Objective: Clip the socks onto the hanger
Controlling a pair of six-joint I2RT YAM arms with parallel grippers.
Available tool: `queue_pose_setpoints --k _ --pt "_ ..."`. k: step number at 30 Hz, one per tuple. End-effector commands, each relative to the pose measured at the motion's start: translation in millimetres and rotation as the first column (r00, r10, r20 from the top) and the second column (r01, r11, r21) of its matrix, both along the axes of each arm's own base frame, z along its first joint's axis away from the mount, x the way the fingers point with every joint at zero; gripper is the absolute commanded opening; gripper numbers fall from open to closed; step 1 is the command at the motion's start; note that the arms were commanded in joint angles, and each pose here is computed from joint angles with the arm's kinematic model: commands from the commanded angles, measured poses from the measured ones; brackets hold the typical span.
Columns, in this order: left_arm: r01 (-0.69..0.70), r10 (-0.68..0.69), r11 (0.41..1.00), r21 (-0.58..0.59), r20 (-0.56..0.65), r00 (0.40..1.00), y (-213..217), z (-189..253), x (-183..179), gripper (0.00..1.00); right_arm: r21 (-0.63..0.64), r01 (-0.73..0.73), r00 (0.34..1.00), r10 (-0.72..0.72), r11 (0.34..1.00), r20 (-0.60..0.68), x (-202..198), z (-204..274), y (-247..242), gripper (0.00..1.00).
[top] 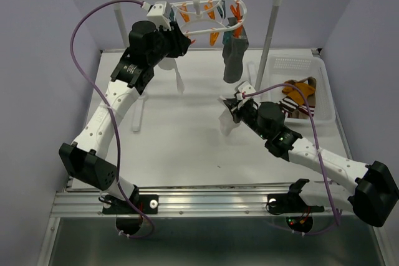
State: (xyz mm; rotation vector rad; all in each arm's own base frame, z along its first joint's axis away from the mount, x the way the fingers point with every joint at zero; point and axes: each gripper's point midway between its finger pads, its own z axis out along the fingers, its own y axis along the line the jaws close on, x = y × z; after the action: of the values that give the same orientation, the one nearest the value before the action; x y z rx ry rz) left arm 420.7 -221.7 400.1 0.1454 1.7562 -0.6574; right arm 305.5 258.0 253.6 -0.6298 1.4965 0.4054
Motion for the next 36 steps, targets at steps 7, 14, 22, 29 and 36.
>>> queue_pose_setpoints --k 7,14,22,29,36 --pt "-0.029 0.029 1.000 0.000 0.087 0.996 3.8 38.6 -2.6 0.62 0.057 0.016 0.997 -0.020 0.998 0.078 3.8 42.6 -3.2 0.02" --pt "-0.071 0.069 0.997 0.029 0.090 0.994 13.6 35.5 -18.7 0.99 -0.034 -0.093 0.995 0.094 0.995 0.039 -4.8 18.5 12.7 0.06" --pt "-0.140 0.140 0.990 -0.008 0.125 0.982 42.4 33.4 -57.2 0.99 -0.154 -0.265 0.961 0.246 0.952 -0.128 -11.5 -50.1 42.7 0.28" --pt "0.000 0.009 0.999 -0.038 0.218 0.976 32.0 59.8 -89.0 0.99 -0.143 -0.249 0.964 0.232 0.958 -0.126 4.3 -42.9 54.9 0.71" --pt "0.099 -0.089 0.995 -0.032 0.224 0.971 10.2 69.3 -83.7 0.99 -0.077 -0.243 0.968 0.236 0.967 -0.084 8.2 -20.2 61.3 1.00"
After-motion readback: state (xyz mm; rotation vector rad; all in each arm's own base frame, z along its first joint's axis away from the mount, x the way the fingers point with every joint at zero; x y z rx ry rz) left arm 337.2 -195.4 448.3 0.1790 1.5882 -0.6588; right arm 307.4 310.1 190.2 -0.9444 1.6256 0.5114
